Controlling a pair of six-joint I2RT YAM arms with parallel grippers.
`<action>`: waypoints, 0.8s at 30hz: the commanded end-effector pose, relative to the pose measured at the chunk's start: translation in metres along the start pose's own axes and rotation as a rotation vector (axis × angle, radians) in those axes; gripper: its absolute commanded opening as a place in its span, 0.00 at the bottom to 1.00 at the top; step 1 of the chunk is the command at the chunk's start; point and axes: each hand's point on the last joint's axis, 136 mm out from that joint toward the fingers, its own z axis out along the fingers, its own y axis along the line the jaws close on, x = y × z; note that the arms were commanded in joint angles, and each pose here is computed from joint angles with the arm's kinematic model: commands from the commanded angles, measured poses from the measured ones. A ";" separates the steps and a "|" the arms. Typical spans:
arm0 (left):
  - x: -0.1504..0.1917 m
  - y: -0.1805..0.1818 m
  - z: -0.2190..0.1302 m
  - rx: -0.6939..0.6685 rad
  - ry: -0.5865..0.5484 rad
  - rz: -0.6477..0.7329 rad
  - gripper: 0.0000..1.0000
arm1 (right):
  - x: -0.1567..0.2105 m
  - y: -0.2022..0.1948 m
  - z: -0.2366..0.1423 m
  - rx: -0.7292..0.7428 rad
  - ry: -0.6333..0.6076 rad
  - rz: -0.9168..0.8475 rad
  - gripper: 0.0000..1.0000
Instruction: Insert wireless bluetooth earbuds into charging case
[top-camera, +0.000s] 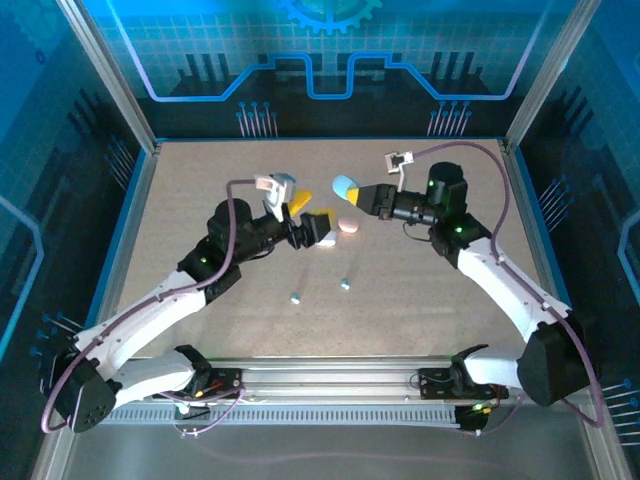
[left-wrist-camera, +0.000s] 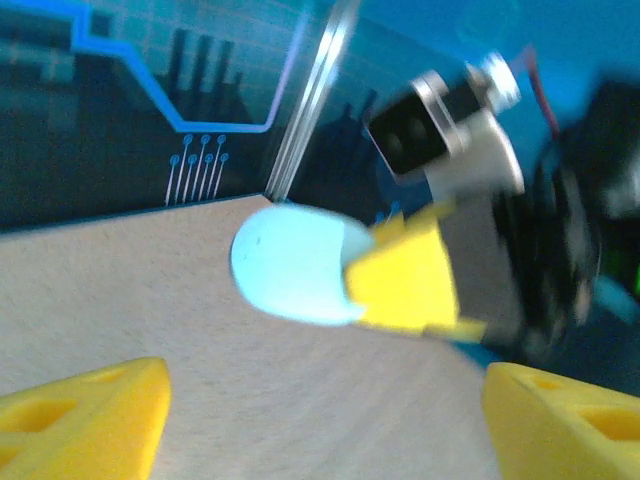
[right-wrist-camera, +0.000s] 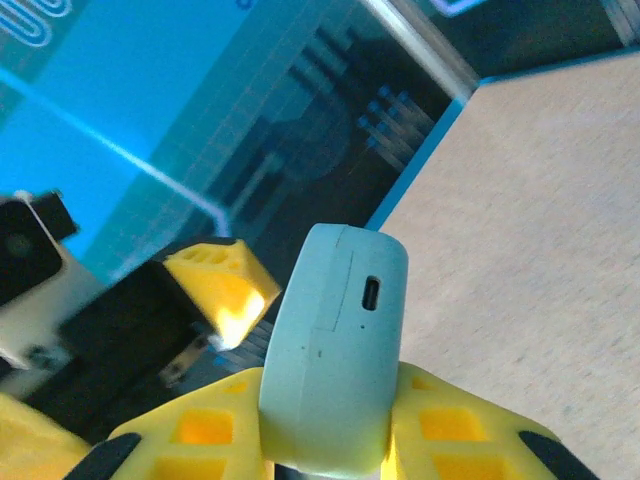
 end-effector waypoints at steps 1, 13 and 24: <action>0.009 -0.021 -0.009 0.151 0.021 0.465 0.79 | 0.023 0.026 -0.010 -0.155 0.245 0.187 0.23; 0.011 -0.031 -0.007 0.351 0.032 0.601 0.79 | 0.045 0.054 -0.022 -0.282 0.444 0.240 0.24; 0.012 -0.047 0.012 0.477 0.043 0.533 0.72 | 0.050 0.053 -0.016 -0.285 0.468 0.250 0.25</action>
